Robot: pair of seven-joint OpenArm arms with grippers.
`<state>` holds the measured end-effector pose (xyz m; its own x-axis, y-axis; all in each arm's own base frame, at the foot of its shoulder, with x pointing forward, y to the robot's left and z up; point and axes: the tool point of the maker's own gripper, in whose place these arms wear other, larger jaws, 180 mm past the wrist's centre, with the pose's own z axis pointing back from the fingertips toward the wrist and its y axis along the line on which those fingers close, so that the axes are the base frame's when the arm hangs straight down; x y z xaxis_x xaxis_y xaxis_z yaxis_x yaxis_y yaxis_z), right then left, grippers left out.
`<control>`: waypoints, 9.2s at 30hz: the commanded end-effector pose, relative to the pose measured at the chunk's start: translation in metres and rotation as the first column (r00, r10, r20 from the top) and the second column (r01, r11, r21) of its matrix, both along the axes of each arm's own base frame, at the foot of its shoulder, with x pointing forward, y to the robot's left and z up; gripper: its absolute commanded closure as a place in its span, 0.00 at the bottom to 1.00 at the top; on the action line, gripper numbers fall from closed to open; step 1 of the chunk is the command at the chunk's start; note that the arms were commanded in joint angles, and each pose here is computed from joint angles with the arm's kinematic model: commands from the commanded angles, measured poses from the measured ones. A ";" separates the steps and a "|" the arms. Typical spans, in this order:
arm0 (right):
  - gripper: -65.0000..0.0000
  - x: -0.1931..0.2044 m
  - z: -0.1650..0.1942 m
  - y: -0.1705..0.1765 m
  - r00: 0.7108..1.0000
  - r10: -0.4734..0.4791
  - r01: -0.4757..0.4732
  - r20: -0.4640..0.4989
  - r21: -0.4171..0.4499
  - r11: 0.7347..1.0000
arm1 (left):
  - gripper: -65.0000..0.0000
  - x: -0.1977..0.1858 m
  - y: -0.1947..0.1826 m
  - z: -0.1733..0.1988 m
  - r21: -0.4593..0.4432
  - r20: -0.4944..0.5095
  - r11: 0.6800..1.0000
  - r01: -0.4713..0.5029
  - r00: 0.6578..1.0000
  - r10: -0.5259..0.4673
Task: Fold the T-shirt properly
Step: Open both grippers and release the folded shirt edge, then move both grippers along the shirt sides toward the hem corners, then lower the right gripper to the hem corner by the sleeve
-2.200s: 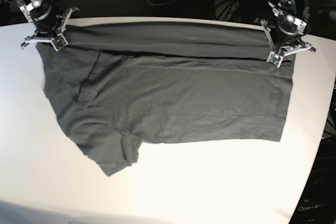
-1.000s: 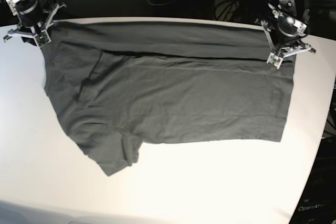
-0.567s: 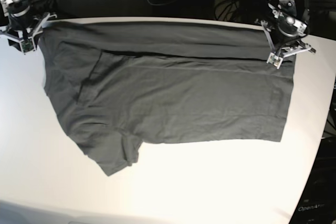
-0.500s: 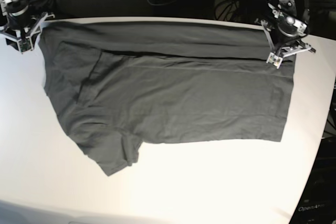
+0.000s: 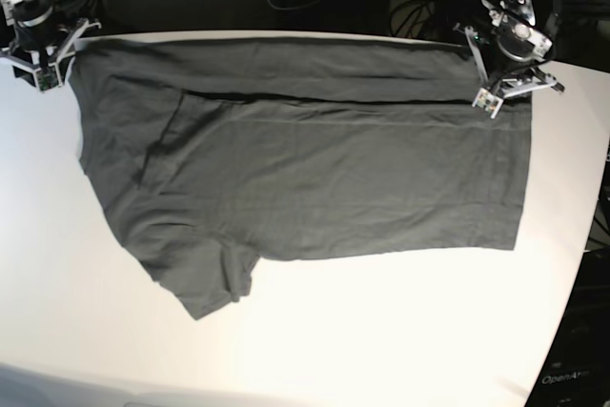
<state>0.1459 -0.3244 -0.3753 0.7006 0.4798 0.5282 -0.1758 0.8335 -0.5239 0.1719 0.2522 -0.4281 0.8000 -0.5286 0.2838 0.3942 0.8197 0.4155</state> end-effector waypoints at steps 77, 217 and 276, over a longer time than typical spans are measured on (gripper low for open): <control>0.72 0.173 0.038 0.034 0.974 0.057 -0.048 0.221 -0.046 0.998 | 0.87 0.196 0.045 0.116 0.074 0.304 0.994 -0.077 0.951 0.051; 0.72 0.144 0.014 0.034 0.988 0.059 -0.053 0.146 -0.042 0.998 | 0.88 0.285 0.057 0.021 -0.519 0.215 0.826 -0.221 0.901 0.376; 0.72 0.350 0.032 0.108 0.996 0.069 -0.049 -0.048 0.339 0.940 | 0.96 0.273 0.052 0.007 -0.515 0.186 0.825 -0.233 0.909 0.373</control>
<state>0.4763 -0.2165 -0.3702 0.7568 0.3264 0.5663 -0.2696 0.9451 -0.1844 0.4407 0.2948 -0.4303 0.7520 -0.0047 0.6592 0.0298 0.9992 -0.0269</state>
